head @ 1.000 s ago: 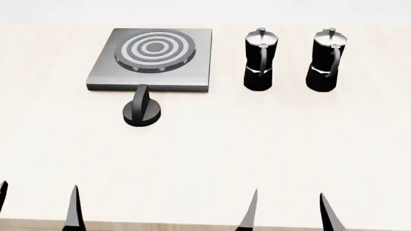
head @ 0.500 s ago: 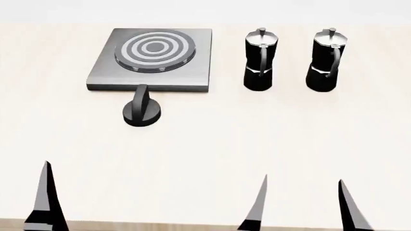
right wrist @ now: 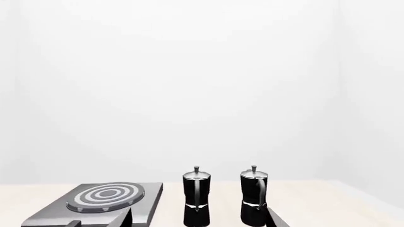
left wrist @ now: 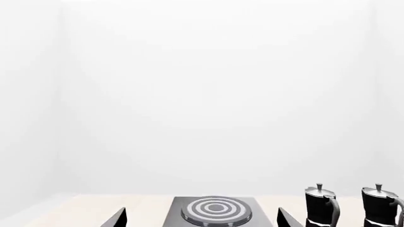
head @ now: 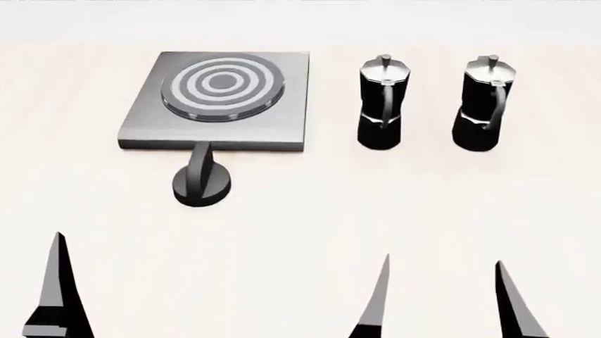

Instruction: Turn off the stove.

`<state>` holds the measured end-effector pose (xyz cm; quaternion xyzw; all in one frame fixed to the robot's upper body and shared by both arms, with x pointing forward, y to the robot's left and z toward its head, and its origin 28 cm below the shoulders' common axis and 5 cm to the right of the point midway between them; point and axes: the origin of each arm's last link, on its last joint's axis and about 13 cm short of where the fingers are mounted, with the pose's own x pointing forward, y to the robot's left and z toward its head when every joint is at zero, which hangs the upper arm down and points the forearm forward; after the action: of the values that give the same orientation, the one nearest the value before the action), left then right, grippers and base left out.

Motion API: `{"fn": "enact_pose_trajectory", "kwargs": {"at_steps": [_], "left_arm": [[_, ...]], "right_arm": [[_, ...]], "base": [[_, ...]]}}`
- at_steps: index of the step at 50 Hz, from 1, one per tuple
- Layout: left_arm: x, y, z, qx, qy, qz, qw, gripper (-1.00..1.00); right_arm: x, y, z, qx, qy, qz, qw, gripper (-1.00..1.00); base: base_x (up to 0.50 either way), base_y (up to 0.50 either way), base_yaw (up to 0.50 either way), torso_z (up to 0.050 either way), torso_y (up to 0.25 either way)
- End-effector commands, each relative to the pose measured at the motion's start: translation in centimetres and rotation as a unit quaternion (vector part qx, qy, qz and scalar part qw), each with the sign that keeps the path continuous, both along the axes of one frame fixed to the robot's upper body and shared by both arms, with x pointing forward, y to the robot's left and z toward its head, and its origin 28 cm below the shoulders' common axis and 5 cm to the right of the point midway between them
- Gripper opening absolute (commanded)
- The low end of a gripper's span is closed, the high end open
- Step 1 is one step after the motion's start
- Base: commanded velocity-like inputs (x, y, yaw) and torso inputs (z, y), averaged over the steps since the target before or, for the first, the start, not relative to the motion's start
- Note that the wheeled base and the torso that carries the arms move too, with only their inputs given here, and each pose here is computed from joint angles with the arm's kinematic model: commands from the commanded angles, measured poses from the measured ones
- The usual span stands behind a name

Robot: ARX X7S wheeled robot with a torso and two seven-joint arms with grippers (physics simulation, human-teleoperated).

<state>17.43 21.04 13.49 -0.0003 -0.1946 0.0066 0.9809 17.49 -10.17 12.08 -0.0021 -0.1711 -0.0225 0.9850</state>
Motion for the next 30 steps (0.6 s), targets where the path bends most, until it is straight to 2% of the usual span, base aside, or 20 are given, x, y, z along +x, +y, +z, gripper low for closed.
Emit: {"fn": "enact_pose_trajectory", "kwargs": {"at_steps": [1, 30], "left_arm": [[0.03, 0.02, -0.05, -0.001, 0.001, 0.003, 1.0, 1.0], [0.04, 0.03, -0.03, -0.001, 0.0, 0.003, 1.0, 1.0]], "right_arm": [[-0.09, 0.0, -0.02, 0.004, -0.001, 0.005, 1.0, 1.0], [0.08, 0.05, -0.2, 0.006, 0.006, 0.009, 1.0, 1.0]], "base": [[0.28, 0.0, 0.0, 0.0, 0.0], [0.28, 0.0, 0.0, 0.0, 0.0]]}}
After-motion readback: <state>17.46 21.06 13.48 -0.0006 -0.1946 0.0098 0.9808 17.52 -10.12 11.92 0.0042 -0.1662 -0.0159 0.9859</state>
